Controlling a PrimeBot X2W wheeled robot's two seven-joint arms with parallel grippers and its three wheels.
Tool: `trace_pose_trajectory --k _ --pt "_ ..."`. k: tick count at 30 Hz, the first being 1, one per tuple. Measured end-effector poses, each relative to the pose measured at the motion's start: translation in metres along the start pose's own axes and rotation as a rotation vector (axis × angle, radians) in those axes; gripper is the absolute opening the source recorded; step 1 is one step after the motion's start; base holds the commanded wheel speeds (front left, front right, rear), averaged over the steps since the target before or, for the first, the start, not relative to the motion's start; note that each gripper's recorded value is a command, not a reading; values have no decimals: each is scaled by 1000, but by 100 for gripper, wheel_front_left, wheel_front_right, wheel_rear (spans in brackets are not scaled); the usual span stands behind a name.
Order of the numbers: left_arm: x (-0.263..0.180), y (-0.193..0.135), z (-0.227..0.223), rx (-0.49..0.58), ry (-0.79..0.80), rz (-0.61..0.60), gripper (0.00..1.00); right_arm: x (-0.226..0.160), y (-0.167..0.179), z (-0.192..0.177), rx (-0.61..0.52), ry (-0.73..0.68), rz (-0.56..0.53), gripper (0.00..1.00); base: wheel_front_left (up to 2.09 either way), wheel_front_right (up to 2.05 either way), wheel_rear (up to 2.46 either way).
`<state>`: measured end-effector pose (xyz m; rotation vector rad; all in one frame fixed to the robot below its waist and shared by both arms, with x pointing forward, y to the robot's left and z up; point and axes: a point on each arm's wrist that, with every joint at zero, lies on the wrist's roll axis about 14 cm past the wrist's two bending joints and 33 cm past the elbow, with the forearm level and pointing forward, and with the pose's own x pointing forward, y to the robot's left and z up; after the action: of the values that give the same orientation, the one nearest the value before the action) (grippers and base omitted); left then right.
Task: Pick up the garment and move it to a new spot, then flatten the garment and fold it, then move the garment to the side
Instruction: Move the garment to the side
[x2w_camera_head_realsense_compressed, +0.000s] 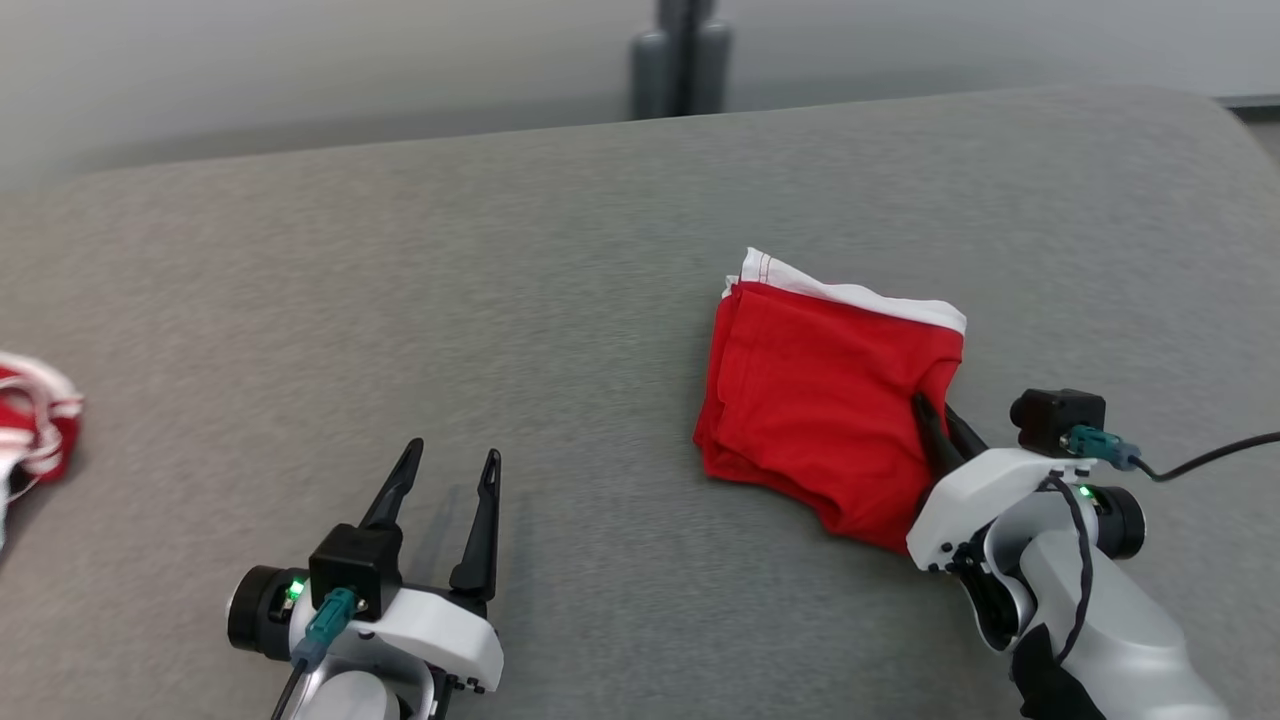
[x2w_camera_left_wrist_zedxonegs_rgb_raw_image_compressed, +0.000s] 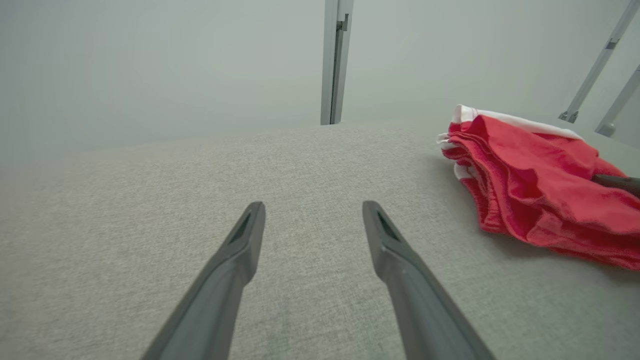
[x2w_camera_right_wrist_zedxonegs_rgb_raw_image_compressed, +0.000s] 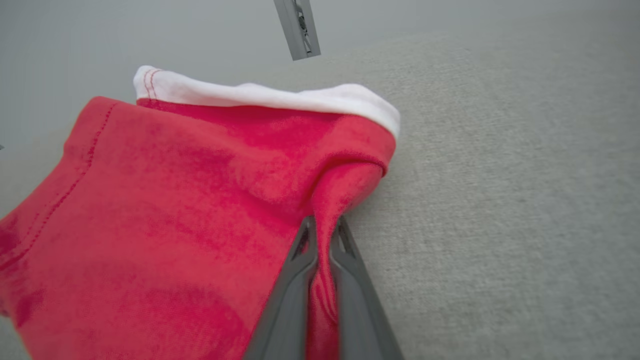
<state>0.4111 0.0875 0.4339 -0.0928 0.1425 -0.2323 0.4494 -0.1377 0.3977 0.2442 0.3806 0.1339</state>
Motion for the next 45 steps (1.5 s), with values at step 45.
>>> trace_pose_trajectory --k 45 --pt "57 -19 -32 71 43 -143 100 -26 -255 71 -380 60 -531 0 0 0 0"
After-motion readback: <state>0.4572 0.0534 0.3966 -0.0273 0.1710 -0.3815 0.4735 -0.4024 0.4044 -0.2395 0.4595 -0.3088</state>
